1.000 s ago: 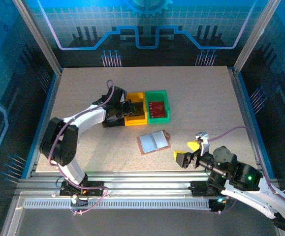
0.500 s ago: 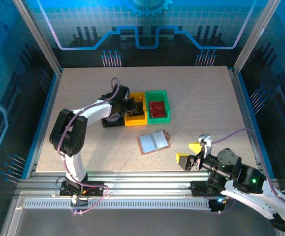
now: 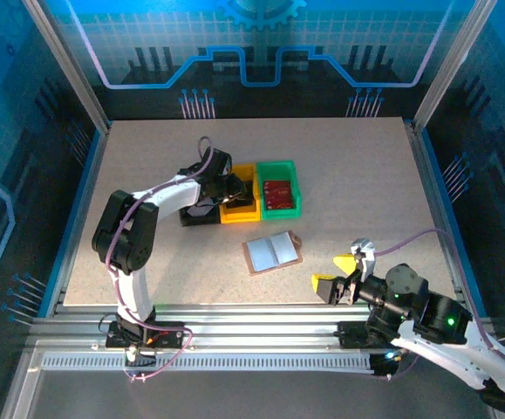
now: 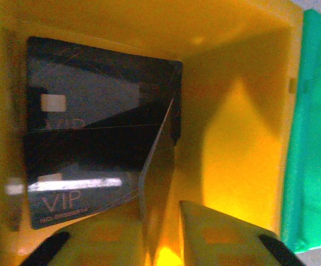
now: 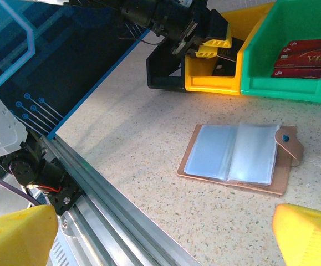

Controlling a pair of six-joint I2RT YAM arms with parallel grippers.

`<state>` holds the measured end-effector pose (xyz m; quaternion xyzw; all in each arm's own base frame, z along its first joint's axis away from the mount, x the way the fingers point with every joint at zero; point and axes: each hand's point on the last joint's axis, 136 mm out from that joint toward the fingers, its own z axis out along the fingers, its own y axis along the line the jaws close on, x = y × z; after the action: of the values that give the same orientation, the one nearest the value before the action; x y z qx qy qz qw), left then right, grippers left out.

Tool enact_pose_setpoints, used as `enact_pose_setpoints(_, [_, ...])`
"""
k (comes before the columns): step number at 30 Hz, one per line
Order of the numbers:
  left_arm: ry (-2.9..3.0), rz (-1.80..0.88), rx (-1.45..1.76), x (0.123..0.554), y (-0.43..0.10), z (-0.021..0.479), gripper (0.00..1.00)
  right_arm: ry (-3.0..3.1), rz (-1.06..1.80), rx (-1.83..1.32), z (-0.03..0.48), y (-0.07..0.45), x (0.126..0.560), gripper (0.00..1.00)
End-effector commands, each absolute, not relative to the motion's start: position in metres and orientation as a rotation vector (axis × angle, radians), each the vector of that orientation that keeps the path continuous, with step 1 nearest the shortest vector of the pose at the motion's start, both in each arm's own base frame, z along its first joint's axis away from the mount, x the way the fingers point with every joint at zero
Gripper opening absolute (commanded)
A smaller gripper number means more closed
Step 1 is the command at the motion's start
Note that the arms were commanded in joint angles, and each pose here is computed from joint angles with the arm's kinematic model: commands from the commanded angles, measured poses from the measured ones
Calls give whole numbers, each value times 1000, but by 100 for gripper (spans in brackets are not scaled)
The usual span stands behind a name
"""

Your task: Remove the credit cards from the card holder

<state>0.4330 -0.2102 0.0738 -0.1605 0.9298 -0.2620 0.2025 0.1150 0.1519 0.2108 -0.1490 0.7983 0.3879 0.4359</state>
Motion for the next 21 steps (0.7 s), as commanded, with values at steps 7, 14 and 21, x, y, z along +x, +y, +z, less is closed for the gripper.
enact_pose_setpoints(7, [2580, -692, -403, 440, -208, 101, 37, 1981, 962, -368, 213, 149, 114, 100])
enact_pose_setpoints(14, [2543, -680, -343, 445, -208, 140, 44, 1986, 954, -368, 213, 148, 115, 100])
enact_pose_setpoints(21, [2473, -631, -253, 451, -202, 208, 47, 1995, 943, -370, 213, 149, 116, 100])
